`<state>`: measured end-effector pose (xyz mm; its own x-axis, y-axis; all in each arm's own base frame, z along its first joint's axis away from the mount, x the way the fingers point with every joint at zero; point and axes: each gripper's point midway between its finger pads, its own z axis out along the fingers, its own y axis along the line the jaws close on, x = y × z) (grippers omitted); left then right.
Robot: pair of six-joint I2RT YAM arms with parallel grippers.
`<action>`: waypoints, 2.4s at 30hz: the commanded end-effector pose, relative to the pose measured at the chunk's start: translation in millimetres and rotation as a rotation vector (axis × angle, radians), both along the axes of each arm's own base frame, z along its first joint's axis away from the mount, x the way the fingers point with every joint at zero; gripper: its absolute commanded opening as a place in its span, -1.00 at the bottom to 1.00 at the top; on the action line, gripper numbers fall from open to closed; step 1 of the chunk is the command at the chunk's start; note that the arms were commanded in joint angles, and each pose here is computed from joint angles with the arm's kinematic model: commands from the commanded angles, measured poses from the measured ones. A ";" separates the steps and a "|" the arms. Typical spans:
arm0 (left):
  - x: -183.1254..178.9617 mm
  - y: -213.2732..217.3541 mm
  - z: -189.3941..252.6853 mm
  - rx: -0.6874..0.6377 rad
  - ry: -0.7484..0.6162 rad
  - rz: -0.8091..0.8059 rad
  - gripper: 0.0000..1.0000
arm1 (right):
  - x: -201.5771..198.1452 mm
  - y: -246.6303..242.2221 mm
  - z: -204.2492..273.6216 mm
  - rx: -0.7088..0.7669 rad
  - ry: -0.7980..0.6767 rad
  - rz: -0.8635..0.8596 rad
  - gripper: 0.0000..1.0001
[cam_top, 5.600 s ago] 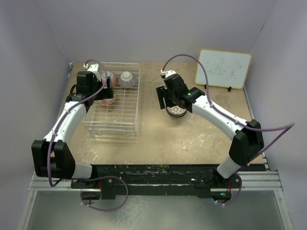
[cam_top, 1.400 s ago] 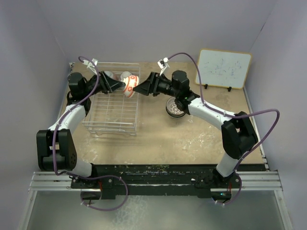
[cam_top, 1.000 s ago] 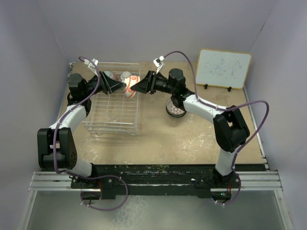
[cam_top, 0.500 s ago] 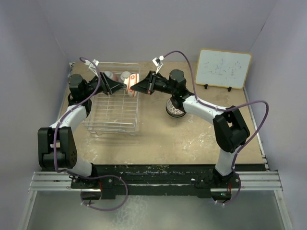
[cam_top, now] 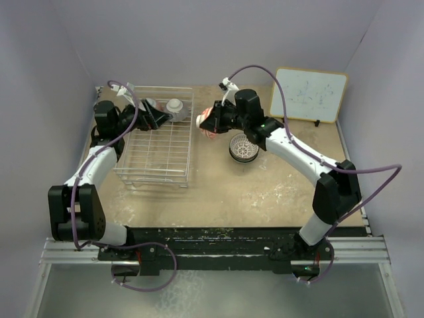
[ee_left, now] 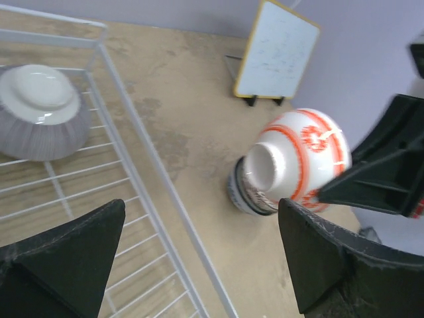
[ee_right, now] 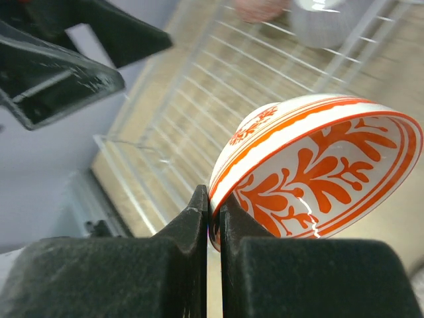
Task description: Unload the bowls from the dish rack
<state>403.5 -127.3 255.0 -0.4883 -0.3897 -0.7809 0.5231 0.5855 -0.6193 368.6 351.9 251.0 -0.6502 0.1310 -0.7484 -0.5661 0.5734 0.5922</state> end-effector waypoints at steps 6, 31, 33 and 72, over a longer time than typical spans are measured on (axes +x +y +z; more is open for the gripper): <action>22.7 42.9 -23.0 0.262 0.050 0.257 0.97 | 22.3 -133.5 -17.2 -0.731 0.023 -0.404 -1.00; 21.2 32.7 -32.7 0.325 0.065 0.232 0.98 | 4.4 -140.2 -87.2 -1.000 0.141 -0.301 -1.00; 21.3 33.1 -32.0 0.327 0.064 0.233 0.98 | 2.0 -136.2 -93.3 -0.995 0.149 -0.283 -1.00; 21.5 31.8 -35.0 0.331 0.075 0.220 0.99 | -4.4 -126.9 -88.2 -0.955 0.125 -0.282 -0.06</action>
<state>414.2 -93.5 196.1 -0.5397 -0.2446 -0.8055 0.2748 0.8532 -0.4432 369.8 219.5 118.7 -0.8083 -0.3684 -0.4594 -0.3106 0.9295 -0.1988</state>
